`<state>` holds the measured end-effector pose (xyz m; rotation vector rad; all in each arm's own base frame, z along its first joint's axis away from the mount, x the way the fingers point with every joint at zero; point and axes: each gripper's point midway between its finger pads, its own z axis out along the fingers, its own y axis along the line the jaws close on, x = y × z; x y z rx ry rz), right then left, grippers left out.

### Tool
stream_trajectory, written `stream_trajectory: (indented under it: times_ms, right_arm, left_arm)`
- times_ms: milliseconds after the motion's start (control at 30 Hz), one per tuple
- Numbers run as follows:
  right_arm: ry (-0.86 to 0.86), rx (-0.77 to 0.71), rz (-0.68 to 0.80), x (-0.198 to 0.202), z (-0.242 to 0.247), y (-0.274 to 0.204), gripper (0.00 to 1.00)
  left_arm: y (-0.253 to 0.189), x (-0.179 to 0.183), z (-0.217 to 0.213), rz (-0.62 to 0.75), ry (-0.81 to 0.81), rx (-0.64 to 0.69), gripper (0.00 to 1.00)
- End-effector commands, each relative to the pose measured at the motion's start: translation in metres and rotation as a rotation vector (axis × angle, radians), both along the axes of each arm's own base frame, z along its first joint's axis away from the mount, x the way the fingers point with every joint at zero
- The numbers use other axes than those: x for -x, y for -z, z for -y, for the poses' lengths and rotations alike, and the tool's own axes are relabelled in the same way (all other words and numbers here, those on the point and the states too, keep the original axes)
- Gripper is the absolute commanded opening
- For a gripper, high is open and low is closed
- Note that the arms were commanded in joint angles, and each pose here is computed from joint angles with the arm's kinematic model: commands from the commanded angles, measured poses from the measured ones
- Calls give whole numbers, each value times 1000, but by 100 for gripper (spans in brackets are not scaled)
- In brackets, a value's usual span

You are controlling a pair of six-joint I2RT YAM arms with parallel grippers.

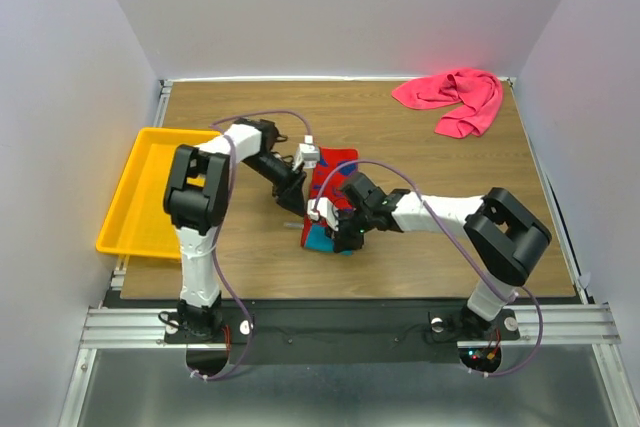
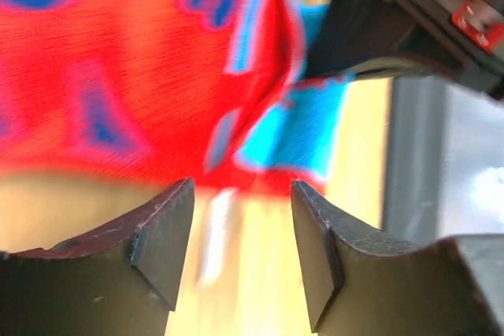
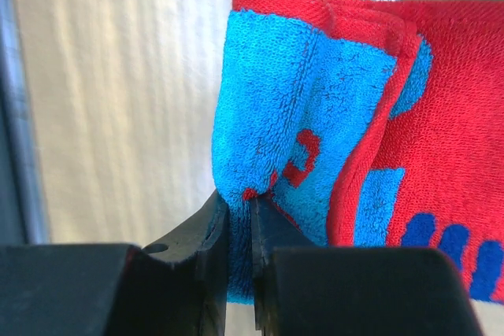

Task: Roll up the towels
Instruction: Roll the towel

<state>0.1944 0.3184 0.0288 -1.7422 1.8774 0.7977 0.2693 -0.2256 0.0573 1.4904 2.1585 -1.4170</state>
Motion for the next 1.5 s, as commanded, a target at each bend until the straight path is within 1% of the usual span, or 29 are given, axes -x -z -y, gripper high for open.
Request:
stream_trajectory:
  times_ms: [0,33,100,167,233,267,300,333,367,400,433,467,500,533,567,600,633,733,767,800,833,967,1000,1133,1200,1300,1367,1400,1467]
  right_arm:
    - [17,29,-248,36,-2,0,1]
    - [31,16,-322,41,-7,-5,1]
    - [55,-2,-397,40,-8,-9,1]
    - [83,-5,-482,40,-8,-7,1]
    - [100,-31,-550,33,-8,-11,1]
    - [109,-47,-614,29,-8,-10,1]
    - [105,-44,-654,34,-8,-8,1]
    - [122,-56,-689,27,-9,-11,2]
    - [107,-80,-739,28,-11,-16,3]
    - [117,-74,-788,26,-9,-8,3]
    - [105,-95,-833,25,-13,-15,3]
    - [102,-99,-856,25,-14,-14,4]
    - [110,-91,-886,22,-15,-9,4]
    - [110,-89,-899,22,-16,-7,4]
    - [108,-90,-919,22,-17,-6,4]
    - [109,-90,-935,22,-17,-5,4]
    - [115,-88,-959,20,-18,-2,4]
    - [126,-89,-999,18,-17,-1,5]
    - [133,-82,-1010,18,-17,2,6]
    - [135,-85,-1013,16,-18,2,6]
    - [146,-78,-1031,15,-17,4,6]
    - [157,-83,-1062,12,-17,4,7]
    - [155,-87,-1071,11,-19,3,7]
    - [156,-94,-1105,9,-21,3,8]
    - [155,-94,-1104,8,-21,3,8]
    - [152,-94,-1110,8,-22,3,8]
    - [152,-93,-1106,8,-21,3,9]
    - [154,-89,-1101,8,-21,4,9]
    - [158,-81,-1099,9,-20,5,9]
  left_arm:
    - [-44,-38,-35,234,-79,8,64]
    - [-44,-45,-50,252,-130,9,64]
    - [-63,-50,-67,321,-197,19,65]
    - [-71,-52,-84,380,-252,14,65]
    - [-84,-48,-102,491,-319,-6,66]
    - [-93,-40,-109,592,-337,-28,66]
    - [-79,-37,-111,582,-340,-45,66]
    - [-102,-29,-112,694,-351,-34,69]
    - [-93,-21,-113,740,-354,-37,71]
    - [-111,-12,-113,856,-351,-40,76]
    - [-97,-2,-113,897,-324,-54,77]
    - [-96,5,-109,942,-299,-63,79]
    - [-103,14,-103,1029,-262,-73,81]
    - [-99,22,-98,1059,-231,-74,82]
    - [-83,31,-93,1064,-200,-82,83]
    - [-76,34,-93,1093,-176,-111,83]
    - [-76,46,-76,1127,-113,-77,83]
    - [-57,54,-60,1170,-70,-79,83]
    - [-54,63,-46,1181,-15,-51,83]
    - [-50,62,-42,1204,-1,-60,83]
    - [-45,69,-29,1203,45,-39,83]
    - [-33,78,-11,1184,106,-27,83]
    - [-29,84,-3,1184,145,-19,83]
    - [-22,94,15,1205,215,-9,82]
    - [-21,93,22,1228,232,-1,81]
    - [-10,94,27,1222,264,-19,78]
    - [-1,93,29,1209,278,-38,76]
    - [0,91,30,1208,274,-47,73]
    - [11,90,30,1172,272,-78,70]
